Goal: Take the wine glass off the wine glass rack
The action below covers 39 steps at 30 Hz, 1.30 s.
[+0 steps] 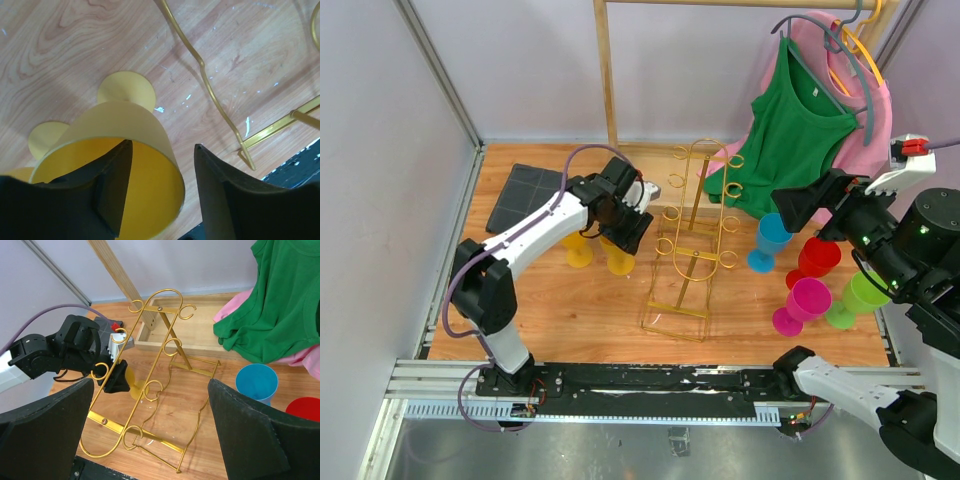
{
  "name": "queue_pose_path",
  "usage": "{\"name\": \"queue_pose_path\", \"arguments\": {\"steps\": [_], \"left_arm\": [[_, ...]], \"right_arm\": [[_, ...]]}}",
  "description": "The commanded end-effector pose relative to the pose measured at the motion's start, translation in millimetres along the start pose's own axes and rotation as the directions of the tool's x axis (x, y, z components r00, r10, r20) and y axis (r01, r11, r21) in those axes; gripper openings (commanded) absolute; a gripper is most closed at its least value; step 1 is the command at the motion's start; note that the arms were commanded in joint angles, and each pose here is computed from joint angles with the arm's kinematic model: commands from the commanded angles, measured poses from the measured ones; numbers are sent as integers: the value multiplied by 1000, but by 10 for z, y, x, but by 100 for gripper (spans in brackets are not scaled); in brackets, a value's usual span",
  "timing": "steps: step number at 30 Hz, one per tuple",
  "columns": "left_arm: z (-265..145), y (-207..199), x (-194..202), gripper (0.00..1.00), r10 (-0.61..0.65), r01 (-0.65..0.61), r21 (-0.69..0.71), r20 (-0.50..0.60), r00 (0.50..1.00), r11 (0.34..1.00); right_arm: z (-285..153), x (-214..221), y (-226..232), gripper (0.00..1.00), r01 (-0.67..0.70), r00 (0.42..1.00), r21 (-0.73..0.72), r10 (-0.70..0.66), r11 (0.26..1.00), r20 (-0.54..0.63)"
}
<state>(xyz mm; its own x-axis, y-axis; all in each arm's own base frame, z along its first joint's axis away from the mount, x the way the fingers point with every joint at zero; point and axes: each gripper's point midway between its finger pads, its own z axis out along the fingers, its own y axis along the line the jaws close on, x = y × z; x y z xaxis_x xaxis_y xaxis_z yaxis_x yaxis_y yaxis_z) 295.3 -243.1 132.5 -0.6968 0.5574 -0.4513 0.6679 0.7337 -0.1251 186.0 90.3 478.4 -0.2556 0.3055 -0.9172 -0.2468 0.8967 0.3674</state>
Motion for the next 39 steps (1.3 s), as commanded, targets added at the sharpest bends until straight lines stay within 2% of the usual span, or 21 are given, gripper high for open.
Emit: {"name": "queue_pose_path", "arguments": {"steps": [1, 5, 13, 19, 24, 27, 29, 32, 35, 39], "left_arm": [[-343, -13, -254, 61, 40, -37, -25, 90, 995, 999], [-518, -32, -380, 66, 48, -44, -30, 121, 991, 999], [-621, 2, -459, 68, 46, -38, -56, 145, 988, 998], [-824, 155, -632, 71, 24, -7, -81, 210, 977, 997], [-1330, 652, -956, 76, -34, 87, -133, 359, 933, 987], [-1687, 1021, -1070, 78, -71, 160, -162, 449, 891, 974], [-1879, 1245, -1082, 79, -97, 207, -168, 500, 861, 964], [-2085, 1568, -959, 79, -122, 275, -204, 550, 826, 940], [-2198, 1948, -707, 79, -159, 360, -231, 599, 785, 904], [-2155, 2251, -313, 79, -185, 438, -254, 647, 739, 862]], "right_arm": [[7, 4, -5, 99, 1, 1000, 4, -1, 1000, 1], [22, 10, 5, 99, 3, 1000, 1, -3, 1000, -2], [50, -8, 25, 98, 11, 1000, -3, -11, 1000, -3], [96, 28, 0, 99, 12, 1000, 15, -12, 1000, -13], [278, 90, -157, 98, 98, 995, 109, -93, 989, -45], [516, 245, -367, 98, 181, 980, 205, -159, 962, -119], [657, 377, -541, 98, 181, 977, 255, -143, 950, -161], [778, 529, -862, 98, 160, 979, 351, -103, 923, -175], [778, 709, -1196, 98, 193, 972, 467, -102, 863, -212], [719, 896, -1504, 98, 232, 967, 571, -125, 787, -221]]}}
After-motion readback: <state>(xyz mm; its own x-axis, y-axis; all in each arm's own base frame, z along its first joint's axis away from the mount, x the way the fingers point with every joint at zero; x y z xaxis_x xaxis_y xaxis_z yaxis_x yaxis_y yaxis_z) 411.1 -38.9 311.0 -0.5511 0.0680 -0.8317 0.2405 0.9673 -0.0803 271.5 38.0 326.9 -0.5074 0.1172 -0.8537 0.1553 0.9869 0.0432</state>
